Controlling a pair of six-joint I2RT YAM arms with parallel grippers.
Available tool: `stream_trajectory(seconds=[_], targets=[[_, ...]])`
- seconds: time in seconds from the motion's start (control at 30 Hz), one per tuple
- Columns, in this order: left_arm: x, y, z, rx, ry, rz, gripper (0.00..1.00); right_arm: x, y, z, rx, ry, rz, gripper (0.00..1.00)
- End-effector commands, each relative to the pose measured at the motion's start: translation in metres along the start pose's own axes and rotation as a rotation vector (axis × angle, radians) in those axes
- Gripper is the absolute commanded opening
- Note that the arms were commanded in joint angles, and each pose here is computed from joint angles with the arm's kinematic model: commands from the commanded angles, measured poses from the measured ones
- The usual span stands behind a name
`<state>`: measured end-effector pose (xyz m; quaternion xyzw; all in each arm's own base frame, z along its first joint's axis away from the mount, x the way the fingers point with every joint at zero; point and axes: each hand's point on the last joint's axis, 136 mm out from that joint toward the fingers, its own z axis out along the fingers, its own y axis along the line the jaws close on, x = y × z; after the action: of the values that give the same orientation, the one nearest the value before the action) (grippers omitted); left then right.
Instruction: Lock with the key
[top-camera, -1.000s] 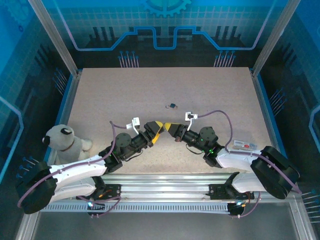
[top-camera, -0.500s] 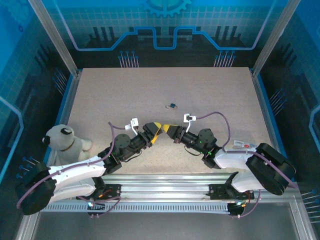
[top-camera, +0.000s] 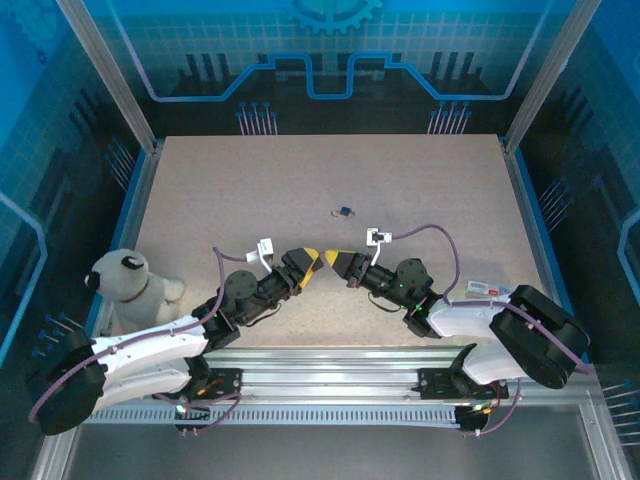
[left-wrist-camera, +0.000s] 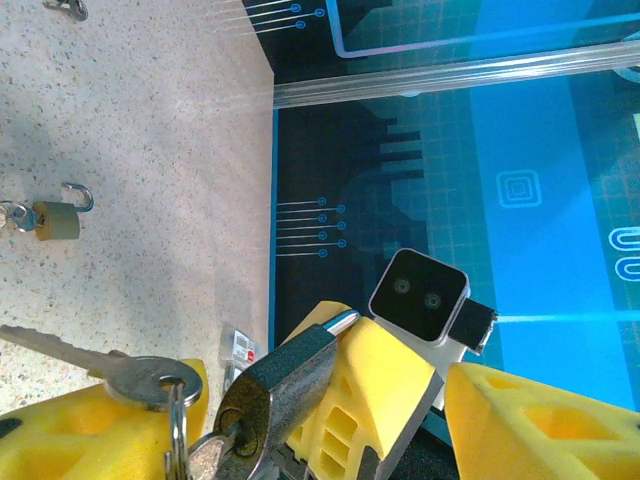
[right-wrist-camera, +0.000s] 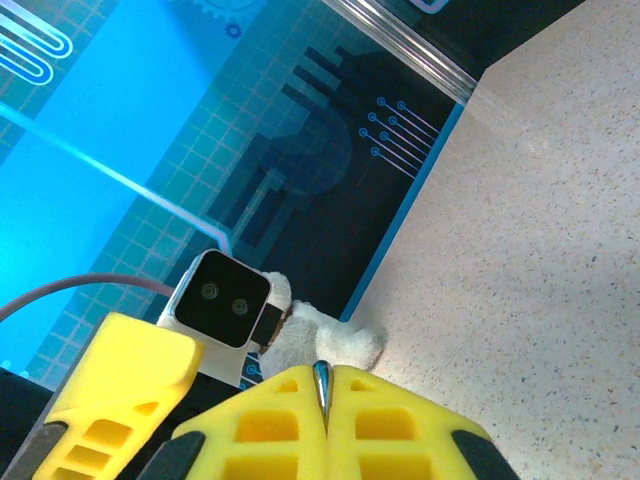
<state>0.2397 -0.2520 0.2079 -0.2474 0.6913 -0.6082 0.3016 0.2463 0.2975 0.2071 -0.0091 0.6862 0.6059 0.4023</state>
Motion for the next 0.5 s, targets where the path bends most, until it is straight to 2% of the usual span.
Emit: stream_trajectory(seconds=[0.0, 0.47], targets=[[-0.0072, -0.0143, -0.0041, 0.057, -0.033, 0.005, 0.62, 0.0039, 0.0048, 0.0029, -0.019, 0.008, 0.001, 0.00], [-0.0102, -0.0134, -0.0092, 0.058, -0.047, 0.007, 0.50, 0.0060, 0.0054, 0.0079, -0.028, 0.015, 0.042, 0.00]])
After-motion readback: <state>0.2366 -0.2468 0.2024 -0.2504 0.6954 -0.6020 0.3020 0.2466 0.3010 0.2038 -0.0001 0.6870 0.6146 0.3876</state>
